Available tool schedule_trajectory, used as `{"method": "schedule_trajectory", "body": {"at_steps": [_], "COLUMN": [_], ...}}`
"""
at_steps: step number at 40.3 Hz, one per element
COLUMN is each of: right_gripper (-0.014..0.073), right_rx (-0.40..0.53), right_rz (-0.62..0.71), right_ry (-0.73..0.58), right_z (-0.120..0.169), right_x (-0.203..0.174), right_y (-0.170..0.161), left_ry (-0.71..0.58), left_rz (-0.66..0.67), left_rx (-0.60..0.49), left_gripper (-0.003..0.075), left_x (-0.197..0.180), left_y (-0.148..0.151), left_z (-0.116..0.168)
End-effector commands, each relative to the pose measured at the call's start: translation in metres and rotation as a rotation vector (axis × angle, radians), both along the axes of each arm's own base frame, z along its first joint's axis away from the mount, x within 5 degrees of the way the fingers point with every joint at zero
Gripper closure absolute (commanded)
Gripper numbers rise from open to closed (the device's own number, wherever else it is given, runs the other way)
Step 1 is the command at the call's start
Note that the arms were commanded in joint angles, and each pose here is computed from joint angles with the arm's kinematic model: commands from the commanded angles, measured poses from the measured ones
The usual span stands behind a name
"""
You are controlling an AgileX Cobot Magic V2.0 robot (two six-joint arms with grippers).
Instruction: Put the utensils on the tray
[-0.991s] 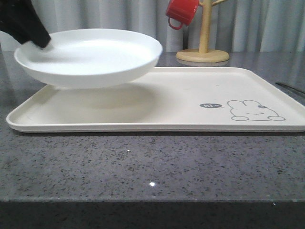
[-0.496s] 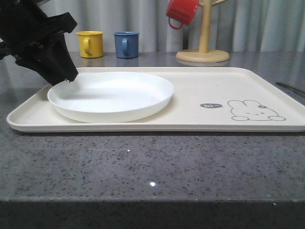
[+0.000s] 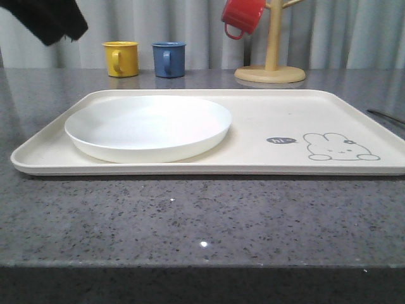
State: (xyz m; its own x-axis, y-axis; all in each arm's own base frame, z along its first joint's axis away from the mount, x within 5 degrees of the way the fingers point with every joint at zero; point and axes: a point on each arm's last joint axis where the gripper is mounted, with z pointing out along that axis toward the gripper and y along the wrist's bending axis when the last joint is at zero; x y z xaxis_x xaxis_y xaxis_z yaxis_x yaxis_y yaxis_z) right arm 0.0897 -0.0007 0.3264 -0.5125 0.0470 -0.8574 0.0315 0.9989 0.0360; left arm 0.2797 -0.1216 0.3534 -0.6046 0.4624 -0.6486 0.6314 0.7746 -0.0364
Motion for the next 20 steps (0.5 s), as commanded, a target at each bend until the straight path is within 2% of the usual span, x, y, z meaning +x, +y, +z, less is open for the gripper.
{"method": "schedule_trajectory", "body": {"at_steps": [1,8,13,20], "right_gripper": [0.009,0.009,0.009,0.009], "right_rx": [-0.009,-0.009,-0.009,-0.009], "right_rz": [-0.002,-0.002,-0.002,-0.002], "right_ry": [-0.083,-0.083,-0.083,-0.083], "right_z": [0.014,0.014,0.014,0.014], "right_x": [0.003,0.003,0.003,0.003], "right_y": [-0.001,-0.001,-0.001,-0.001], "left_ry": [-0.144,-0.253,-0.33,-0.412], "left_rz": [-0.064,-0.152,-0.183,-0.193], "left_rx": [-0.024,-0.006,-0.111,-0.229], "left_gripper": [0.046,0.046,0.046,0.046], "left_x": [-0.04,-0.093,-0.128,-0.16], "left_y": [-0.013,-0.028,-0.023,-0.004], "left_z": [0.04,0.055,0.064,0.061]}}
